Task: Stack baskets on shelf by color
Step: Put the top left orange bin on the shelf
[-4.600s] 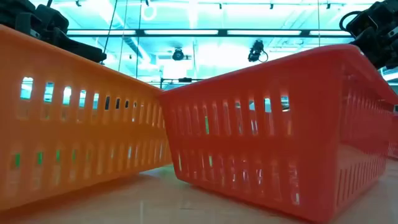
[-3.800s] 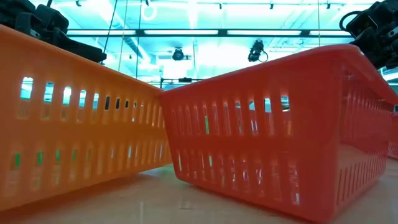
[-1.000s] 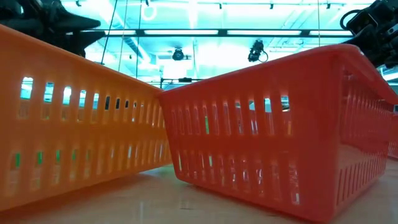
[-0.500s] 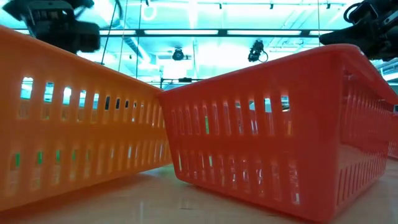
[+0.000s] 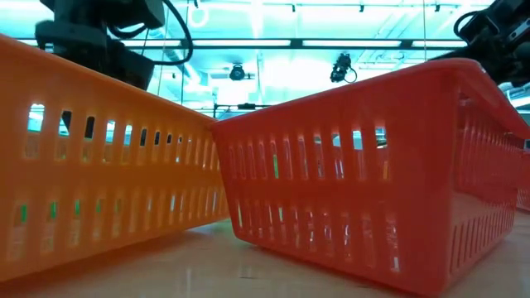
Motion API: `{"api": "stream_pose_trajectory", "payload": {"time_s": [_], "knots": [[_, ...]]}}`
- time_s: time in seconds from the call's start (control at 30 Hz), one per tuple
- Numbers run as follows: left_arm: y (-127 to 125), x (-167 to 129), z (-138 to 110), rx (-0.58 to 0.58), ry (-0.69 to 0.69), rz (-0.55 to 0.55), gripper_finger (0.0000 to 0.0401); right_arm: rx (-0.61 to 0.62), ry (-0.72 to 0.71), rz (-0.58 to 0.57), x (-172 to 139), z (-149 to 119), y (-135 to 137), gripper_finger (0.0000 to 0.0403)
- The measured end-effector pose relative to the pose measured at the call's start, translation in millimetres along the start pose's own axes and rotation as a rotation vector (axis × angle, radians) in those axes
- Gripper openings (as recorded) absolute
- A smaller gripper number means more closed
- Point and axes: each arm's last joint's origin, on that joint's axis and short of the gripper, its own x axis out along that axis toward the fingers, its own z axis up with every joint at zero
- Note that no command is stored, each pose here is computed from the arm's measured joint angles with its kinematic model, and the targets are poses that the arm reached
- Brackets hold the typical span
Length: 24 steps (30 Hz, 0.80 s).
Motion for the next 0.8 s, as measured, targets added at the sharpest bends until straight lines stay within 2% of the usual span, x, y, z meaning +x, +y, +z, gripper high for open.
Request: {"api": "stream_pose_trajectory", "payload": {"time_s": [0.2, 0.33, 0.47, 0.67, 0.8], "knots": [[-1.0, 17.9, 5.4, -0.011, 0.032, 0.064, 0.0249, 0.066, 0.06, 0.0, -0.2, -5.5, -0.9, 0.0018], [0.2, 31.9, 7.4, -0.009, 0.071, 0.129, 0.0226, 0.058, 0.059, 0.001, -0.1, -5.4, -0.9, 0.0018], [0.6, 35.6, 8.1, -0.001, 0.081, 0.142, 0.0165, 0.059, 0.059, -0.001, -0.2, -5.4, -0.9, 0.0018], [-5.0, 23.7, 16.1, 0.033, 0.066, 0.144, 0.002, 0.058, 0.06, 0.0, -0.1, -5.5, -0.9, 0.0018], [-19.0, -1.0, 31.0, 0.086, 0.025, 0.124, 0.0014, 0.058, 0.06, 0.0, -0.2, -5.5, -0.9, 0.0018]]}}
